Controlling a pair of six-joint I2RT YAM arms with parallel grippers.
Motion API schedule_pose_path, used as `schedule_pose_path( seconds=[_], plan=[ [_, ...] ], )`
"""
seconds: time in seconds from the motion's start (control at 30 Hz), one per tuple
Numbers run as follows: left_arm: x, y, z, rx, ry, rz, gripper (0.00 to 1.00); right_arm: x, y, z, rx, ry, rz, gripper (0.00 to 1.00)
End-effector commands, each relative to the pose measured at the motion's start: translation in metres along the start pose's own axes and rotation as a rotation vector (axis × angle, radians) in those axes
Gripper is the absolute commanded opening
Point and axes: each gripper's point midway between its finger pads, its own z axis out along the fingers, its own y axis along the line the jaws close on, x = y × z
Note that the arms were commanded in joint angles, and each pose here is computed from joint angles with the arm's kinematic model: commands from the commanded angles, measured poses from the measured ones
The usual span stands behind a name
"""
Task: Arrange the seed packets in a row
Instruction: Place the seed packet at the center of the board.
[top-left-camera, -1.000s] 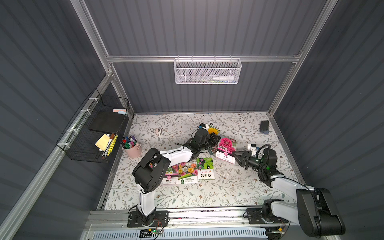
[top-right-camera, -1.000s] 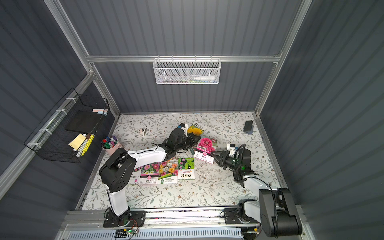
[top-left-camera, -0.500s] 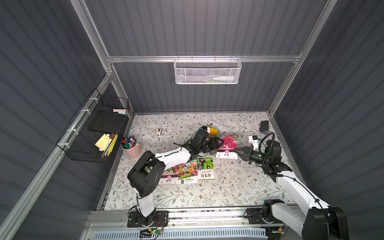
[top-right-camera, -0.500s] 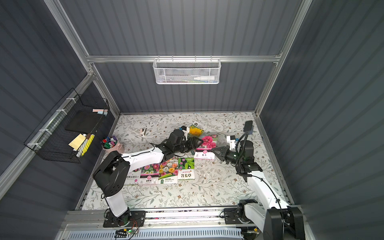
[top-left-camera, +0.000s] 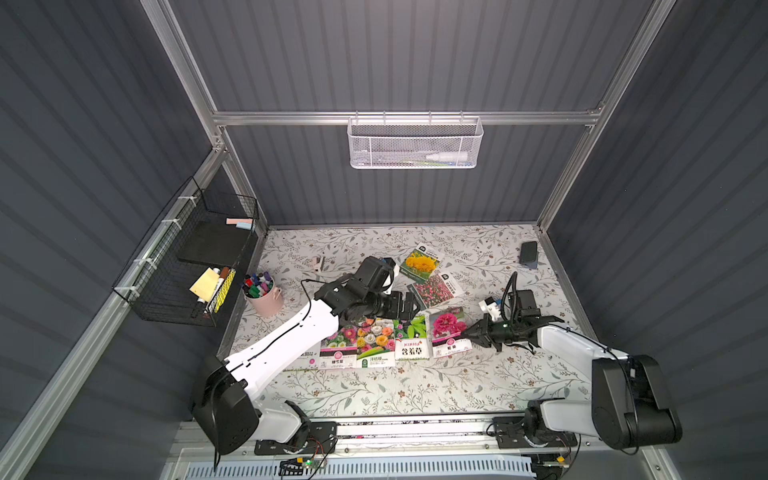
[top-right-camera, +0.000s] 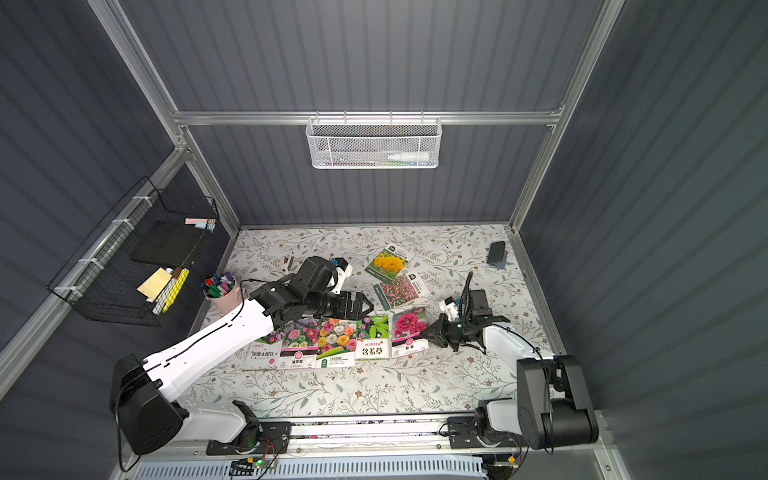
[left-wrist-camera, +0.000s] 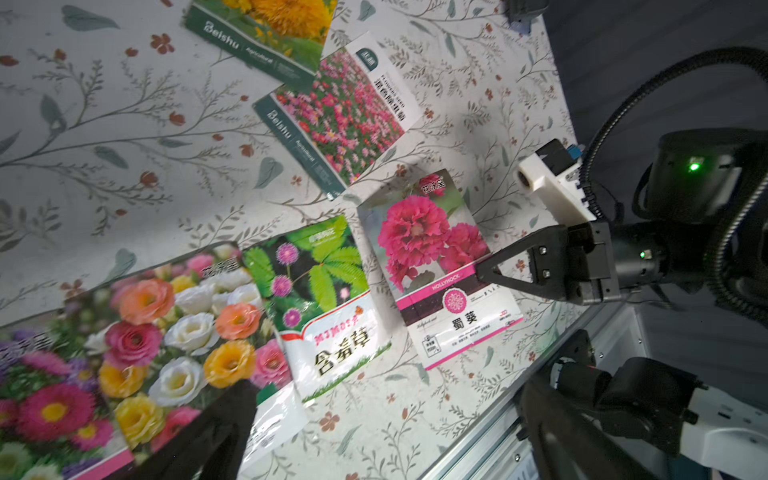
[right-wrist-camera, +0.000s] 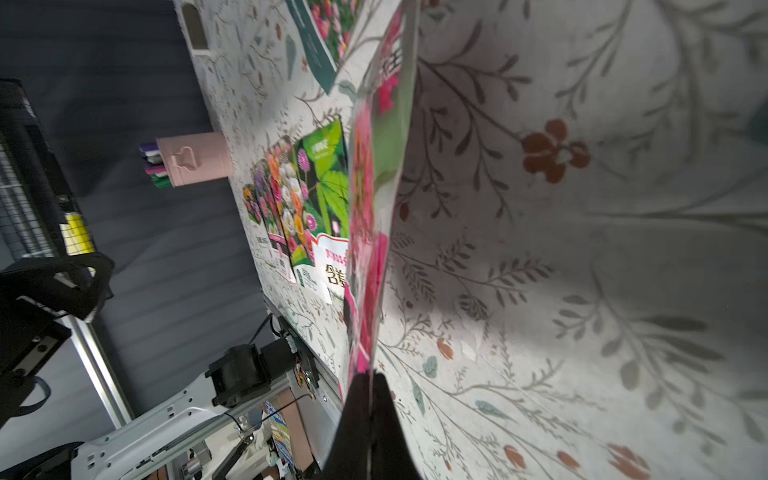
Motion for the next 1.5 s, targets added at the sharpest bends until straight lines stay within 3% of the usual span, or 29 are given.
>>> schedule_pose_path(
  seconds=[0.0,0.3,1.1,1.47],
  plan=[
    [0.024,0.022,-0.003,-0.081,0.071,0.027,0.99,0.001,-0.004,0.002,0.077,0.026,-0.047,0.0],
    [0.035,0.028,-0.009,-0.096,0.087,0.046,1.0,-0.004,-0.023,0.013,0.236,0.043,-0.072,0.0],
    [0.038,0.029,-0.007,-0.089,0.097,0.046,0.99,-0.002,-0.022,0.019,0.241,0.036,-0.077,0.0],
    [0.039,0.029,-0.007,-0.087,0.097,0.043,0.99,-0.001,-0.024,0.02,0.249,0.035,-0.067,0.27]
  ],
)
